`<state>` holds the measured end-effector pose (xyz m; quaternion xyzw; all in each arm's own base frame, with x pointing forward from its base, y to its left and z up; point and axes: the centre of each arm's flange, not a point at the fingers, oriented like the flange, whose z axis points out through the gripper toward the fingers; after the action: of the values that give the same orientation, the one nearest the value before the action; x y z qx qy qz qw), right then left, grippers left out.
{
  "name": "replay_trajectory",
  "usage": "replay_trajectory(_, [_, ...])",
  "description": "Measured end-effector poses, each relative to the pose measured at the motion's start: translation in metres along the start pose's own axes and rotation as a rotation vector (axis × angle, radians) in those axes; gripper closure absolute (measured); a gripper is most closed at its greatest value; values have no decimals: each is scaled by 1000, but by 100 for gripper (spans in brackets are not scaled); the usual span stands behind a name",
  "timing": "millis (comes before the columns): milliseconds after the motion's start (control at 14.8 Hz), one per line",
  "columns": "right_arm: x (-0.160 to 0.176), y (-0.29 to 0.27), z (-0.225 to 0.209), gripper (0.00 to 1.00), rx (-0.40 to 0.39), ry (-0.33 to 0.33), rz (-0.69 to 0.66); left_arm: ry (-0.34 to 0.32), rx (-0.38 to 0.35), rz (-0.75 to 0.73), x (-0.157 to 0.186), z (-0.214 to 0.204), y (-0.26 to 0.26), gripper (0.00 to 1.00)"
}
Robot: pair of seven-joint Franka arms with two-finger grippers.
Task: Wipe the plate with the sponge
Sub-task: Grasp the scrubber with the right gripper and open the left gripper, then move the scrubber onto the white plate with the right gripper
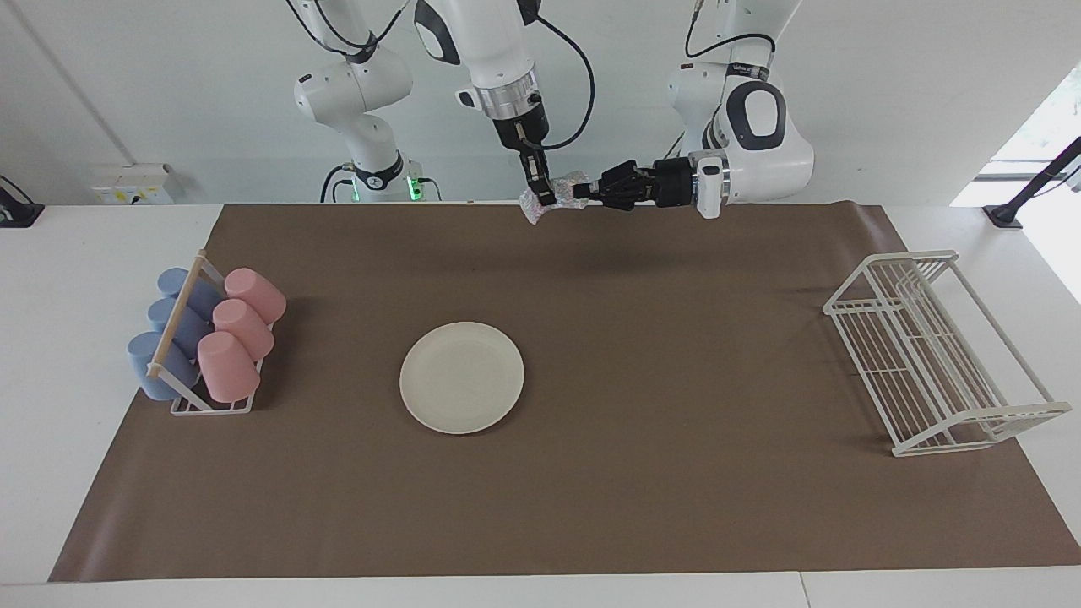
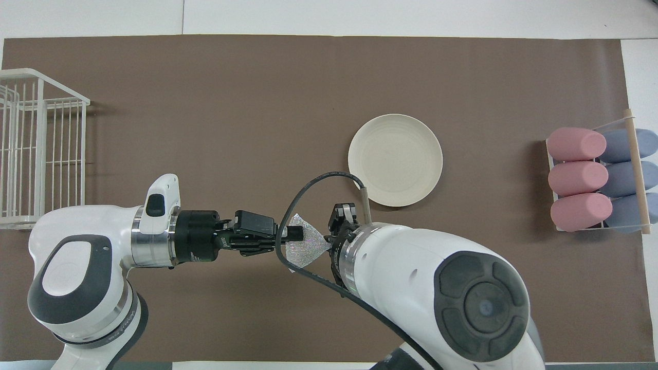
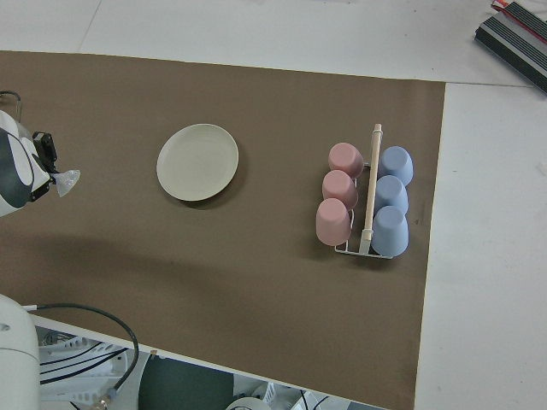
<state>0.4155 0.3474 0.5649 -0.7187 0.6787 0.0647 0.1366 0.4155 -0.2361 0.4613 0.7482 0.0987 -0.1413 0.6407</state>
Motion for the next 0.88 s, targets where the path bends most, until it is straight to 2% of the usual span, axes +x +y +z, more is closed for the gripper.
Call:
replay_trajectory(339, [6, -3, 1, 90, -1, 4, -24, 0, -1, 6, -2, 0, 3, 26])
replay_trajectory(474, [30, -18, 7, 90, -4, 18, -72, 0, -1, 6, -2, 0, 3, 4])
replay_trajectory(542, [47, -31, 16, 90, -5, 25, -98, 0, -1, 6, -2, 0, 3, 0])
replay_trajectory(677, [86, -64, 51, 90, 20, 29, -128, 0, -1, 6, -2, 0, 3, 0])
replay_trajectory(881, [139, -98, 132, 90, 52, 39, -139, 2, 7, 9, -2, -1, 2, 0])
